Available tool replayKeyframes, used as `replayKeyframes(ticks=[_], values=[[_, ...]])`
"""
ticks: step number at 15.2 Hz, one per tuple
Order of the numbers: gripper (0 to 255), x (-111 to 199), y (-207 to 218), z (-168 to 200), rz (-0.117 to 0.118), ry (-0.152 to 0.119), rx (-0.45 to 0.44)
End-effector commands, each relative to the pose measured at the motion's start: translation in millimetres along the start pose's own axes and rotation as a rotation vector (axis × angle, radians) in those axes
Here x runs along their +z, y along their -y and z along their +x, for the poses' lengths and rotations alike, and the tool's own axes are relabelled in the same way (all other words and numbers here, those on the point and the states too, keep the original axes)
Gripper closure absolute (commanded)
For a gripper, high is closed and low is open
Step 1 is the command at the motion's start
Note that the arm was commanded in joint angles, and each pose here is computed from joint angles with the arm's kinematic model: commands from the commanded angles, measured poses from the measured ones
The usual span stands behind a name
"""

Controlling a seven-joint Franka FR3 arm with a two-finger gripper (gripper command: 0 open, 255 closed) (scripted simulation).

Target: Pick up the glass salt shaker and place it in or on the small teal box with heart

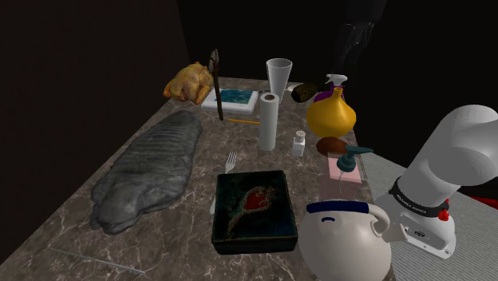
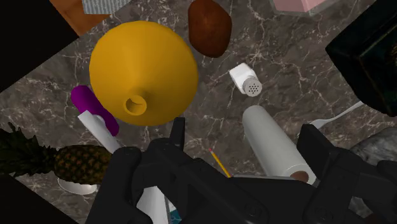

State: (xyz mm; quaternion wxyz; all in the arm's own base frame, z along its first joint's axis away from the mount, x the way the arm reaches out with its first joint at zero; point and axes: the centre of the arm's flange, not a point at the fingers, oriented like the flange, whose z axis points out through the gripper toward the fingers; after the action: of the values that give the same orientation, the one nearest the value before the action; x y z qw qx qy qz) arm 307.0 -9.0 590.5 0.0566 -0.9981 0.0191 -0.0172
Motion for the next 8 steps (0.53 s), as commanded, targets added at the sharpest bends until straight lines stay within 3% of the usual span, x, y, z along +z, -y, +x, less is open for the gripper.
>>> replayKeyframes(ticks=[1, 8], values=[[0, 0.0, 0.0, 0.0, 0.0, 0.0, 0.0], [0, 85.3, 42.1, 13.0, -0.051, 0.009, 0.09]])
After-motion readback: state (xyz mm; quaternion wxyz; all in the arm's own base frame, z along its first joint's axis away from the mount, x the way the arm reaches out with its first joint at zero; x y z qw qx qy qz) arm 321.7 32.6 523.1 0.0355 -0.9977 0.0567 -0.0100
